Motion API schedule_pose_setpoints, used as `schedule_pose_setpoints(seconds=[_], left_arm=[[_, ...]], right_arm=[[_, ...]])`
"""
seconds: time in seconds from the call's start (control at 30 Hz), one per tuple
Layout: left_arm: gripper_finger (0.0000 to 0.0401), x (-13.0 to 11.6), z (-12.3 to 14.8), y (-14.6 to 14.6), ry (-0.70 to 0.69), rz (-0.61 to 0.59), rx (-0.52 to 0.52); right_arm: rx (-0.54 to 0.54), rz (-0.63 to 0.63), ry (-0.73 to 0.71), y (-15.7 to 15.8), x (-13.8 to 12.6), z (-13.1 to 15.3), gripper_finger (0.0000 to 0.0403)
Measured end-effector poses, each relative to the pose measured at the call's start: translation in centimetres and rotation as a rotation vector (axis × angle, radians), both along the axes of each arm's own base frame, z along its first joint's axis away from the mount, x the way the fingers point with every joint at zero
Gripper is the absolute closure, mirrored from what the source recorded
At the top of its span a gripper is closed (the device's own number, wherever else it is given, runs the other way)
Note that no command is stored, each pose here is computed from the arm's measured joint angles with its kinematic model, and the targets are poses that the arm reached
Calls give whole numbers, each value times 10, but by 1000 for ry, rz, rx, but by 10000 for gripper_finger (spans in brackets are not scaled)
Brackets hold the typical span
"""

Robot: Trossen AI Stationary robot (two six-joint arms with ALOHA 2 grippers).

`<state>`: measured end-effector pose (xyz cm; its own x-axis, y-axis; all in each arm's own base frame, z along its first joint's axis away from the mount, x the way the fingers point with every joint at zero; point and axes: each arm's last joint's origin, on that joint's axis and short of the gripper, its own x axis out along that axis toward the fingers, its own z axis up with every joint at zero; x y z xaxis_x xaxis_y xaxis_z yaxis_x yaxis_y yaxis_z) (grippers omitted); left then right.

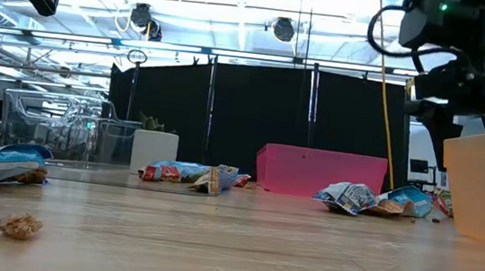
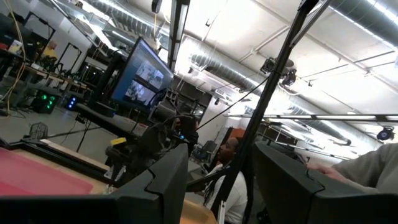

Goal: Pick and place Granola Bars by type
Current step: Put the red granola bar into the red bin

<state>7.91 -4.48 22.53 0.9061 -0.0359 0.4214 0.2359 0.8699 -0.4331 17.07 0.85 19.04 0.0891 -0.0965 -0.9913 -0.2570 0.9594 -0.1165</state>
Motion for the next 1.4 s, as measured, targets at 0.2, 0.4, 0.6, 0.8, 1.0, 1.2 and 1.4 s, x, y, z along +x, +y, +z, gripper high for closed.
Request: schedule_pose_setpoints(seconds=[0.2,0.4,0.6,0.8,1.0,1.2,1.4], left_arm=[[217,0,0,0,0,0,0],[217,0,0,0,0,-1,0],[217,0,0,0,-1,-2,1],[217,0,0,0,-1,-3,2],[217,0,0,0,-1,-4,2],[217,0,0,0,-1,-4,2],[217,0,0,0,-1,-4,2]], right_arm=[[-4,-6,60,0,5,-10,151],[-4,-11,69,1,11,-16,151],[19,-18,78,2,17,-23,151],[18,-19,116,2,20,-30,151],[15,-24,168,1,23,-39,151],[14,-36,213,-1,25,-46,158],[14,-43,219,-3,25,-47,208]])
